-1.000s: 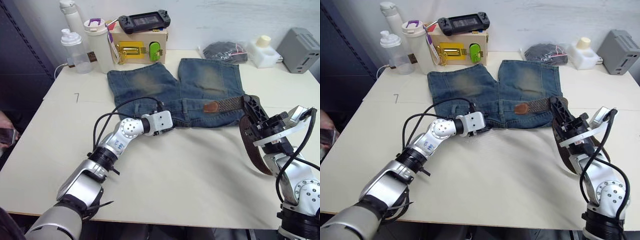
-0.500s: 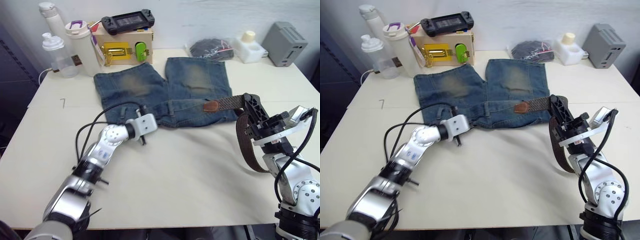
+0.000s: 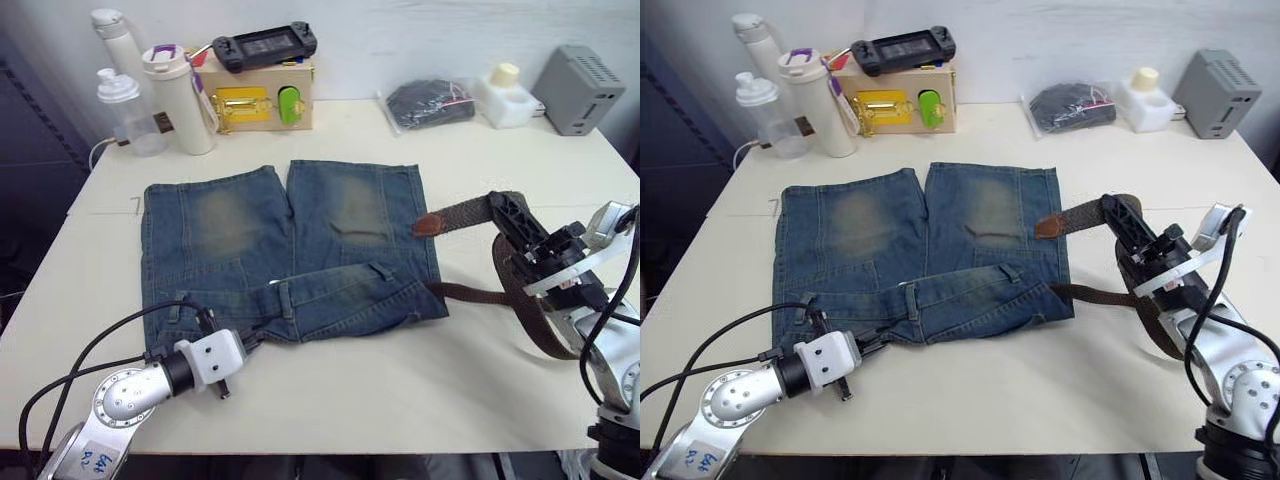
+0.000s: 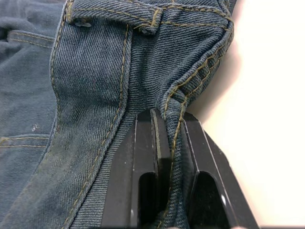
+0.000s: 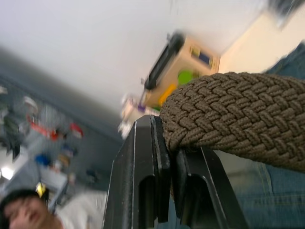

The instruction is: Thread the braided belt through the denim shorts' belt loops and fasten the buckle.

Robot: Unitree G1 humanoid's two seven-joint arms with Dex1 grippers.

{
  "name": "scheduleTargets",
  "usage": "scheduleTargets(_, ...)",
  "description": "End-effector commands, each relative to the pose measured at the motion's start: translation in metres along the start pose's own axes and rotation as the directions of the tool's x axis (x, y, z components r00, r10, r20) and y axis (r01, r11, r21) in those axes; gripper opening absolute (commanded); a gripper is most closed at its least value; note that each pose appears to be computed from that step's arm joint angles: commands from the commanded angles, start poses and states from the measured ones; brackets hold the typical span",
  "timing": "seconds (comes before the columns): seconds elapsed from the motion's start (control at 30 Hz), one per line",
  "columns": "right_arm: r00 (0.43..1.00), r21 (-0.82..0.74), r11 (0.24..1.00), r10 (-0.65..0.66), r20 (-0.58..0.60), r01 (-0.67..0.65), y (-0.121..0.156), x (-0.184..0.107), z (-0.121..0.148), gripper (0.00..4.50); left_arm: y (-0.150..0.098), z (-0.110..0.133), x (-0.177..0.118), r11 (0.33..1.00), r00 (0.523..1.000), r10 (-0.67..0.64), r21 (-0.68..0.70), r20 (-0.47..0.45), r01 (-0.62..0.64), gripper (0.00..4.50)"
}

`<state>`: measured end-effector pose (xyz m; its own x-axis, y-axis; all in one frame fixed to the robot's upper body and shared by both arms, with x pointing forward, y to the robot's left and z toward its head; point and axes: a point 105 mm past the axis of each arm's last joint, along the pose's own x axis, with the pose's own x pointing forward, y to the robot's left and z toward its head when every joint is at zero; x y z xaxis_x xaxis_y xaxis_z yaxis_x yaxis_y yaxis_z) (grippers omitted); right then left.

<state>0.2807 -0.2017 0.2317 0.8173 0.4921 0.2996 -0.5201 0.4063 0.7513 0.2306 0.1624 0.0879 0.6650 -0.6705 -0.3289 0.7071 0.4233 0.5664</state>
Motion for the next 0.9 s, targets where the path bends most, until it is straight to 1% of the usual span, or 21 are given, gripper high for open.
scheduleTargets(0.03, 0.997, -0.007, 1.0, 0.018, -0.077, -0.019, 0.009, 0.002, -0.004, 0.0, -0.001, -0.019, -0.009, 0.999, 0.998, -0.019, -0.049, -0.065, 0.016, 1.64)
scheduleTargets(0.1, 0.994, -0.001, 1.0, 0.007, -0.107, -0.007, 0.008, 0.008, -0.006, 0.0, 0.002, -0.011, -0.014, 0.997, 0.997, -0.057, -0.056, -0.048, 0.055, 2.48)
scheduleTargets(0.17, 0.991, -0.01, 1.0, -0.015, -0.137, 0.014, 0.005, 0.014, -0.009, 0.0, 0.004, 0.006, -0.022, 0.984, 0.994, -0.111, -0.139, 0.02, 0.113, 3.22)
scheduleTargets(0.27, 0.985, -0.023, 0.998, -0.061, -0.16, 0.058, -0.002, 0.019, -0.012, 0.0, 0.007, 0.029, -0.032, 0.942, 0.976, -0.183, -0.263, 0.119, 0.209, 3.22)
scheduleTargets(0.33, 0.98, -0.043, 0.997, -0.074, -0.185, 0.067, -0.005, 0.023, -0.015, 0.0, 0.016, 0.051, -0.037, 0.896, 0.953, -0.207, -0.348, 0.221, 0.275, 3.22)
scheduleTargets(0.4, 0.975, -0.063, 0.995, -0.092, -0.202, 0.081, -0.009, 0.026, -0.018, 0.0, 0.02, 0.062, -0.038, 0.855, 0.936, -0.219, -0.409, 0.274, 0.32, 3.22)
scheduleTargets(0.47, 0.963, -0.087, 0.985, -0.163, -0.216, 0.147, -0.026, 0.028, -0.019, 0.0, 0.03, 0.079, -0.03, 0.839, 0.915, -0.182, -0.429, 0.36, 0.336, 3.22)
scheduleTargets(0.53, 0.943, -0.102, 0.976, -0.215, -0.255, 0.194, -0.04, 0.03, -0.026, 0.0, 0.035, 0.091, -0.02, 0.829, 0.898, -0.155, -0.44, 0.412, 0.345, 3.22)
scheduleTargets(0.63, 0.92, -0.124, 0.965, -0.257, -0.295, 0.23, -0.053, 0.03, -0.033, 0.0, 0.033, 0.092, -0.01, 0.835, 0.902, -0.156, -0.435, 0.402, 0.338, 3.22)
scheduleTargets(0.73, 0.92, -0.129, 0.963, -0.266, -0.29, 0.237, -0.056, 0.032, -0.027, 0.0, 0.028, 0.088, -0.004, 0.838, 0.91, -0.154, -0.437, 0.385, 0.327, 3.22)
scheduleTargets(0.9, 0.912, -0.141, 0.959, -0.279, -0.299, 0.247, -0.059, 0.031, -0.023, 0.0, 0.024, 0.087, -0.002, 0.837, 0.913, -0.137, -0.448, 0.384, 0.314, 3.22)
